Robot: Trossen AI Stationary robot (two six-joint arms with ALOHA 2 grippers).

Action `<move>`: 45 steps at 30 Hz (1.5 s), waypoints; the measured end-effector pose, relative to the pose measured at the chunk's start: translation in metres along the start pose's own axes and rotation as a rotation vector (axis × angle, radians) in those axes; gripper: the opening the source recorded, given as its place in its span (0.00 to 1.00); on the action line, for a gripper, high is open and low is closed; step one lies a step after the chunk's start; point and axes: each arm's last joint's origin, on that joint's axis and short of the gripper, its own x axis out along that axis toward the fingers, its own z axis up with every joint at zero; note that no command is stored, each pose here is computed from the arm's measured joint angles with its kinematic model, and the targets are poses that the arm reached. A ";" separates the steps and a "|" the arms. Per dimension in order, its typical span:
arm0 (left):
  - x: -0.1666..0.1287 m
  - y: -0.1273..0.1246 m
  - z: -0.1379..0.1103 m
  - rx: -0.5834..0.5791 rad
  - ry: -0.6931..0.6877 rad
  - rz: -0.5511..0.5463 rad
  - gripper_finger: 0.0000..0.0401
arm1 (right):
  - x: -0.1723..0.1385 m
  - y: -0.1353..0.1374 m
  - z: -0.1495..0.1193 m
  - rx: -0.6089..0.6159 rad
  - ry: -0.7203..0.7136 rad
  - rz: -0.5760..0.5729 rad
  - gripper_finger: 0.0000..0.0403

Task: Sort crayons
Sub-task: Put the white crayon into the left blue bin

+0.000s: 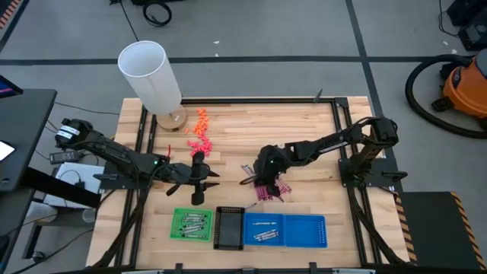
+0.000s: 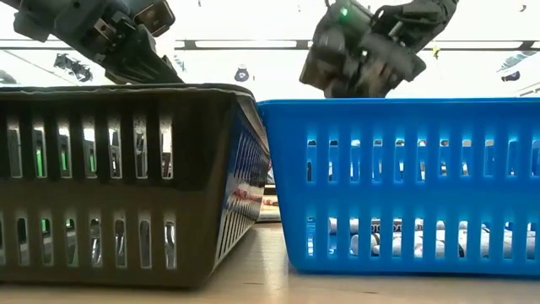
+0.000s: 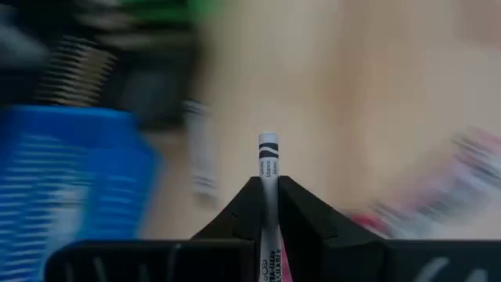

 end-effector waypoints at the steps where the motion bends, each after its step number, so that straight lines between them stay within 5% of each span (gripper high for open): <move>1: 0.000 0.000 0.000 0.000 -0.001 0.001 0.36 | 0.001 0.004 0.002 -0.008 -0.019 0.071 0.11; 4: 0.000 0.000 0.000 -0.001 -0.003 0.002 0.36 | 0.003 0.016 0.007 -0.008 -0.045 0.230 0.11; 8: 0.000 0.000 0.003 -0.010 -0.032 0.003 0.36 | 0.008 0.030 0.004 0.026 -0.011 0.306 0.11; 26: -0.001 0.000 0.011 0.009 -0.111 0.028 0.36 | 0.027 0.093 -0.018 0.132 0.073 0.165 0.15; 35: -0.001 -0.003 0.011 -0.023 -0.119 0.015 0.36 | 0.024 0.087 -0.020 0.197 0.119 0.150 0.28; 45: -0.004 -0.012 0.009 -0.026 -0.117 -0.022 0.36 | 0.003 0.055 -0.003 0.261 0.020 0.039 0.29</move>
